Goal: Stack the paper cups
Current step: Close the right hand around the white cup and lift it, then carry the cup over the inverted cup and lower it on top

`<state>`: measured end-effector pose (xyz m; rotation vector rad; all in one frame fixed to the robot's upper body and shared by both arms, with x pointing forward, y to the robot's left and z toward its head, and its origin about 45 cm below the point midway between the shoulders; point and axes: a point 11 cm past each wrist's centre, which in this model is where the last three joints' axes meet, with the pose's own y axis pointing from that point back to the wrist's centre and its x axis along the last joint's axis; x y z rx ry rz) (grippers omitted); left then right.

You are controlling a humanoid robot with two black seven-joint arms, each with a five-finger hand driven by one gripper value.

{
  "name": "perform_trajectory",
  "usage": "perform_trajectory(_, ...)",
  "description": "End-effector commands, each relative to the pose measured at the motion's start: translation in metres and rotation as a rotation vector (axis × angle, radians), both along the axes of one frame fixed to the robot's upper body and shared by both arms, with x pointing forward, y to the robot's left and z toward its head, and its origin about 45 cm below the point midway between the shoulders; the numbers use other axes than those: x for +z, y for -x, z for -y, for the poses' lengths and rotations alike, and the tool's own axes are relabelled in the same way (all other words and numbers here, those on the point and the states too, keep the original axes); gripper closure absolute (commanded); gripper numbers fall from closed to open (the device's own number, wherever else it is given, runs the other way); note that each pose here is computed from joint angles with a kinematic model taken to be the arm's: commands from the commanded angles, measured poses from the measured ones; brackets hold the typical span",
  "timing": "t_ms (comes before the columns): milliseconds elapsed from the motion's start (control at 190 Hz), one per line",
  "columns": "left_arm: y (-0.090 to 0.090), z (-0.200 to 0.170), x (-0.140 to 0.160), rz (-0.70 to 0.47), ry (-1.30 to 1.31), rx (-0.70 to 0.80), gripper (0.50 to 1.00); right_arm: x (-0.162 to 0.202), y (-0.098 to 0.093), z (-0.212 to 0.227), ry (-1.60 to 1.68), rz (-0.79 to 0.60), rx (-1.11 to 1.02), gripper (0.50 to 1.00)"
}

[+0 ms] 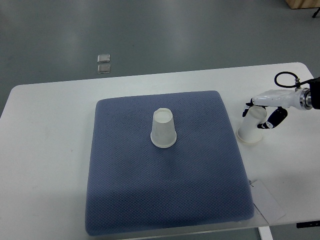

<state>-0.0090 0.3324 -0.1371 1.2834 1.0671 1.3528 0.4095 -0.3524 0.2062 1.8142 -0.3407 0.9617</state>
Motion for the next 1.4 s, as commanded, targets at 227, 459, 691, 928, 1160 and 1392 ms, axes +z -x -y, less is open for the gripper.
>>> perform_trajectory(227, 0.0, 0.0, 0.0, 0.0, 0.0, 0.0, 0.5, 0.097, -0.031, -0.033, -0.064, 0.172, 0.097, 1.0)
perform_trajectory(459, 0.0, 0.0, 0.0, 0.0, 0.0, 0.0, 0.5, 0.183, -0.042, -0.091, -0.125, 0.291, 0.23, 1.0)
perform_trajectory(691, 0.0, 0.0, 0.0, 0.0, 0.0, 0.0, 0.5, 0.202, -0.029, -0.164, -0.157, 0.27, 0.405, 1.0)
perform_trajectory(928, 0.0, 0.0, 0.0, -0.001, 0.0, 0.0, 0.5, 0.187, -0.011, -0.216, -0.17, 0.2, 0.525, 1.0)
perform_trajectory(1160, 0.0, 0.0, 0.0, 0.0, 0.0, 0.0, 0.5, 0.172, -0.003, -0.238, -0.157, 0.143, 0.57, 1.0)
perform_trajectory(1392, 0.0, 0.0, 0.0, 0.0, 0.0, 0.0, 0.5, 0.151, -0.001, -0.244, -0.129, 0.125, 0.573, 1.0)
